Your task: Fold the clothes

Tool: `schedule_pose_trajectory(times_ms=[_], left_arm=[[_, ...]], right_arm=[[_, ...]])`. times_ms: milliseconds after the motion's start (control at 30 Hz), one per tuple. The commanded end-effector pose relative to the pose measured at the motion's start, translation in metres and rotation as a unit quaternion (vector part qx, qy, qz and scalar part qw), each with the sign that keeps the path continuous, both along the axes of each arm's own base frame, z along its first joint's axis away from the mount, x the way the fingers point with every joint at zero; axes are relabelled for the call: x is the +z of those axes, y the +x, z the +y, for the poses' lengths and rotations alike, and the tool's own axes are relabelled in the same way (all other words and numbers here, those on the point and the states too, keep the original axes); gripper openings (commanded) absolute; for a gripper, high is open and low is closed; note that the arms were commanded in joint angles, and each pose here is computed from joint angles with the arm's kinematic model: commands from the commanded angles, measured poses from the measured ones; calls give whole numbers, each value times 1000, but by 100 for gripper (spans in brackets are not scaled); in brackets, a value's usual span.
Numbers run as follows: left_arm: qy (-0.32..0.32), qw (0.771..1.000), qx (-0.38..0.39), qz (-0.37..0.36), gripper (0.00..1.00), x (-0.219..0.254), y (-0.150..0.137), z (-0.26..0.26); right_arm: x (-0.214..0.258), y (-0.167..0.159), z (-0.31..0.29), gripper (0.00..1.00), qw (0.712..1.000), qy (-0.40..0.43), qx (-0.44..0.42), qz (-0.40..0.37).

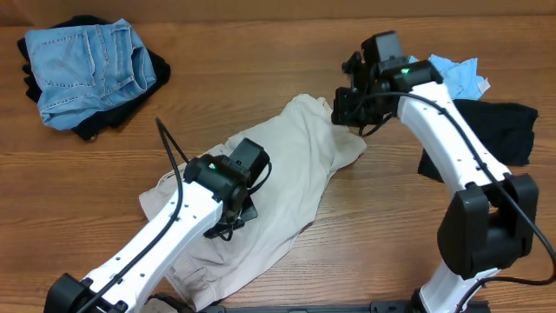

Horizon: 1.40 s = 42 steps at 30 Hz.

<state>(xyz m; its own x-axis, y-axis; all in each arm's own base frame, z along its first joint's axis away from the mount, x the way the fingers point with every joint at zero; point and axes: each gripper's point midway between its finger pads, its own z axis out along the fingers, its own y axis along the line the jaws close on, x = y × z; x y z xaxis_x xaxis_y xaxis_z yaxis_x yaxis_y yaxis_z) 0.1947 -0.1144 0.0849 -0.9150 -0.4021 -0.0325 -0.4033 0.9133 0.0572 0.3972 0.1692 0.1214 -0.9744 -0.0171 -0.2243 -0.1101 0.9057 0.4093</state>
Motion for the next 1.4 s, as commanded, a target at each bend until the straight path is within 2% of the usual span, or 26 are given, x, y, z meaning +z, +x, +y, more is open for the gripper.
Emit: schedule_pose_trajectory(times_ms=[0,200,300,467,633,767,1067,1200,1367], left_arm=[[-13,1000,4,23,4,-20,-13,0],[-14,999,22,45,4,-44,-25,8],[-50,996,22,65,4,-55,-35,-2],[-45,995,26,90,4,-68,-53,5],[-40,995,48,83,4,-78,-49,16],[-52,993,74,76,4,-83,-34,29],[-56,990,88,95,4,-127,-4,49],[-66,993,80,58,4,-115,36,62],[-66,995,73,-14,4,-84,95,67]], right_arm=[[-23,-12,12,4,1000,-4,19,11],[-78,-14,22,4,998,-6,25,65],[-99,-14,22,4,996,-10,17,86],[-107,2,13,4,997,-35,-13,65],[-109,14,-3,4,997,-47,-39,53],[-110,17,-15,4,996,-46,-53,57],[-135,-2,-28,4,993,-55,-60,85],[-141,4,-75,4,976,-113,-157,98],[-143,-5,-115,4,957,-120,-224,138]])
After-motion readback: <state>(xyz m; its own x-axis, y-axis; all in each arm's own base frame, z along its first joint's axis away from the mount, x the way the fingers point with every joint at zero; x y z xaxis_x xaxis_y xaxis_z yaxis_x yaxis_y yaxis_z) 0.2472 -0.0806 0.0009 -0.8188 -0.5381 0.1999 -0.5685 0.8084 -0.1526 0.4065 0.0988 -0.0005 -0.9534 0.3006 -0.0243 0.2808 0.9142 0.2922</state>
